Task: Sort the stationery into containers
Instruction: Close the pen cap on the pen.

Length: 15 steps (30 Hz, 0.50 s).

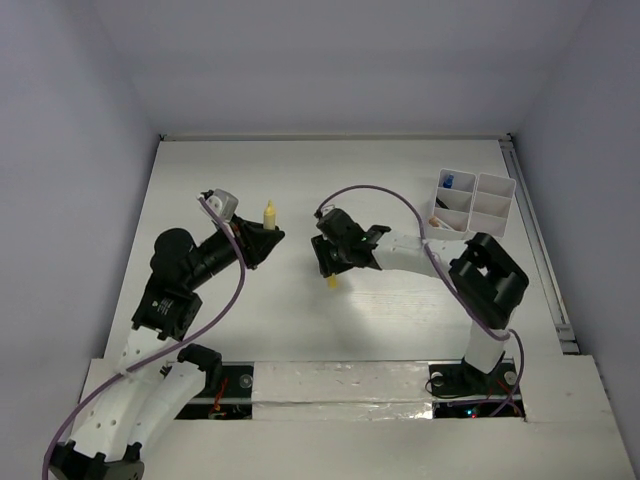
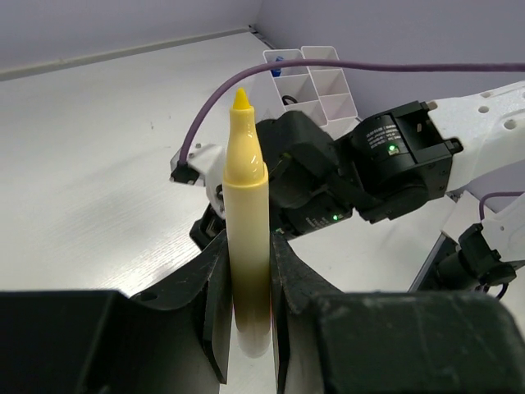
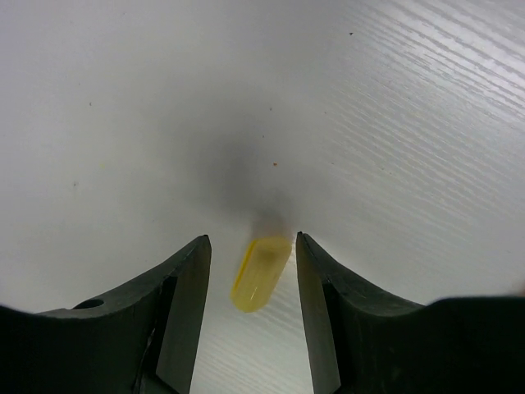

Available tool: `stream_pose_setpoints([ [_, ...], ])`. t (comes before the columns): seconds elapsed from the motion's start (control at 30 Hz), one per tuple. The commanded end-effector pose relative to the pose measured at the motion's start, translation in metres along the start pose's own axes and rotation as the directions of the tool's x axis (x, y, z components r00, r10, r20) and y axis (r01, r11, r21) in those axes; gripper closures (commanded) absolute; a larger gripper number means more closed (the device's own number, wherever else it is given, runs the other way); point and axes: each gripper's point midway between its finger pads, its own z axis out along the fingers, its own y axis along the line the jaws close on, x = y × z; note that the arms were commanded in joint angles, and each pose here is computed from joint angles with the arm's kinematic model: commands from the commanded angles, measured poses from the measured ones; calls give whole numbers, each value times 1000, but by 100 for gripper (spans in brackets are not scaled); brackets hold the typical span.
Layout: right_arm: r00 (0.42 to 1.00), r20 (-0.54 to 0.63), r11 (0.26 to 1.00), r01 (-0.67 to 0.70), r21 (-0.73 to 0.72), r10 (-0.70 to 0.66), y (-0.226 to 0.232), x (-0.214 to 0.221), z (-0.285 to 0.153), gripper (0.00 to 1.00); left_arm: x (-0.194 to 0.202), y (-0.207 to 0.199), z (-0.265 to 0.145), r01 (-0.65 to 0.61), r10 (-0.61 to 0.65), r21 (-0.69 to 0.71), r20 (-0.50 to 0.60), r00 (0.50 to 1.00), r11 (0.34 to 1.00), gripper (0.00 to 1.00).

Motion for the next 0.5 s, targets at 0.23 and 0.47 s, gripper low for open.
stream_pose_setpoints([
  [0.23, 988, -121, 976, 121, 183, -100, -7, 14, 1, 48, -18, 2, -9, -52, 55, -39, 70, 996, 998, 100],
  [0.47, 982, -159, 968, 138, 211, -105, -7, 21, 9, 50, -20, -2, -13, -60, 62, -29, 82, 995, 998, 100],
])
